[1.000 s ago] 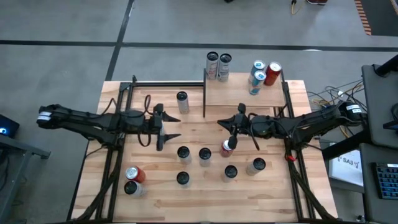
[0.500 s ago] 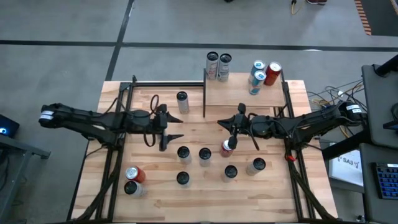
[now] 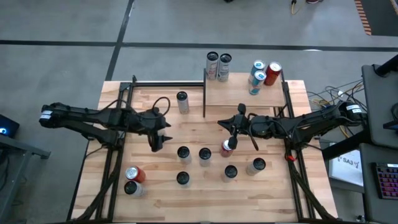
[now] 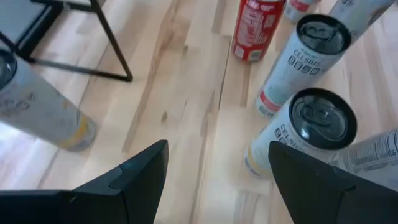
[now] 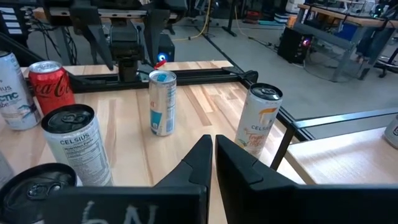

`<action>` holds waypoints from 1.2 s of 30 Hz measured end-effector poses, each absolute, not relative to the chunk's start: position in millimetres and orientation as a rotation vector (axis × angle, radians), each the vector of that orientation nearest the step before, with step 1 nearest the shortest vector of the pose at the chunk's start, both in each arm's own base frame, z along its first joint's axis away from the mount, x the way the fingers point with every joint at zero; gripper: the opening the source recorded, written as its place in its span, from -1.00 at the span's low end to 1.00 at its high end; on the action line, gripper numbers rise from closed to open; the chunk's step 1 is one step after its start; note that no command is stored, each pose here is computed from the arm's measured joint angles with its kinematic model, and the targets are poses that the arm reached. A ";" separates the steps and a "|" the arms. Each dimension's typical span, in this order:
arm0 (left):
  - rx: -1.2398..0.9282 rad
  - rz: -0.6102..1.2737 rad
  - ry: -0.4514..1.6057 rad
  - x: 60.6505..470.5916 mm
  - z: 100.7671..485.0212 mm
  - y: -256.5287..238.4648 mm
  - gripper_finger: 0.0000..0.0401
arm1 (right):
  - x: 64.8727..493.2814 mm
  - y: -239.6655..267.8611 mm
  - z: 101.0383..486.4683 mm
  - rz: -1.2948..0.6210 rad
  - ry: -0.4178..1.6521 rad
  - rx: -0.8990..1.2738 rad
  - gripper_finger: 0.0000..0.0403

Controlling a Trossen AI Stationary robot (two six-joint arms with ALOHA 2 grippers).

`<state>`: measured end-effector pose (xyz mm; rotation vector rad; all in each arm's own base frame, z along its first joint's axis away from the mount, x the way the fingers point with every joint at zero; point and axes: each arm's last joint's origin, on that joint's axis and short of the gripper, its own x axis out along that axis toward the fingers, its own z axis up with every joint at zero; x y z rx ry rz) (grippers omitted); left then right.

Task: Place canned beverage on shelf
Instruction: Put the middle white yellow soda can on the shelf

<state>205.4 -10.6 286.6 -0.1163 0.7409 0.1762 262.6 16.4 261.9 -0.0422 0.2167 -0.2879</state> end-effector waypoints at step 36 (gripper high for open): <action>-0.216 -0.051 0.599 232.8 276.4 -66.1 0.31 | 262.4 16.3 260.9 -0.287 0.226 -0.058 -0.94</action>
